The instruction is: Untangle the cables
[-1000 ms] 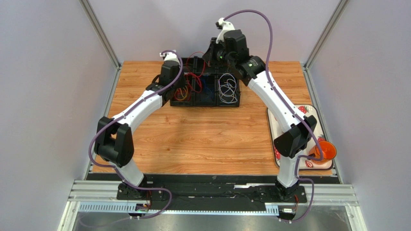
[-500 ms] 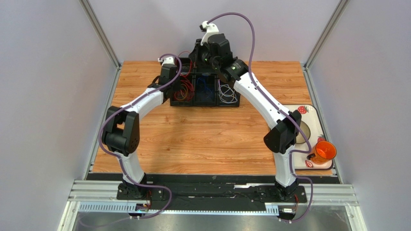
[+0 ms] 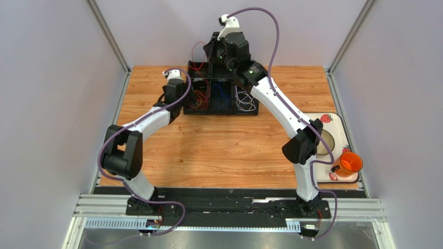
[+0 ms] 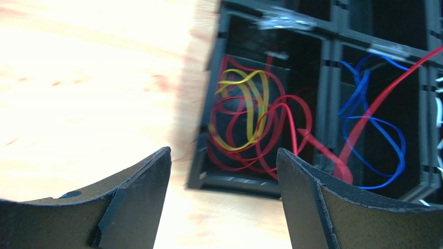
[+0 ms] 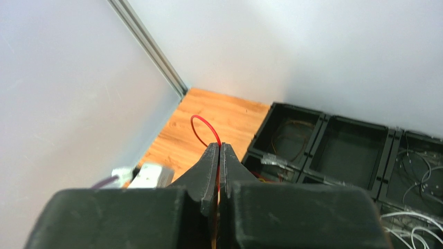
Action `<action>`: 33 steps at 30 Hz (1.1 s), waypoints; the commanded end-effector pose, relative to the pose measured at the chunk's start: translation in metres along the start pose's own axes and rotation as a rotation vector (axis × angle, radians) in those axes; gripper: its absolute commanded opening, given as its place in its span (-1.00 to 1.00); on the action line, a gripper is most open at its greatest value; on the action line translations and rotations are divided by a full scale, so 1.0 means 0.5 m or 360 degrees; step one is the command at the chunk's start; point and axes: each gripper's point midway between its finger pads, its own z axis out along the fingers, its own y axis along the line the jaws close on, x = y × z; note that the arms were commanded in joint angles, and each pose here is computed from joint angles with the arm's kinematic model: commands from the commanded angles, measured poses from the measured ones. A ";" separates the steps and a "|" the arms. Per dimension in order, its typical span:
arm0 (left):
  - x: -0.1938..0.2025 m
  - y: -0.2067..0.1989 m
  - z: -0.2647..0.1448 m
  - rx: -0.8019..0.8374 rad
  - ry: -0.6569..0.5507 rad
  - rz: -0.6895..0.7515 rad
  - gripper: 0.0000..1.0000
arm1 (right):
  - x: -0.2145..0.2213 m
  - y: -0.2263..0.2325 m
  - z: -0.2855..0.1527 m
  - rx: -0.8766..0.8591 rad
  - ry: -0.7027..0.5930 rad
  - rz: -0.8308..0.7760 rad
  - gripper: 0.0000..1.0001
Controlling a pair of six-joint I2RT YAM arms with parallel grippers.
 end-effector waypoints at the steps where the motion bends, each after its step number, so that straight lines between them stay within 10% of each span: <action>1: -0.080 0.041 -0.046 -0.0115 -0.0297 -0.0131 0.64 | -0.081 0.030 0.009 -0.0057 -0.0233 0.0035 -1.00; 33: -0.023 0.142 -0.071 -0.0232 -0.0430 -0.0373 0.54 | -0.182 -0.085 0.089 0.0406 -0.1118 0.0003 -1.00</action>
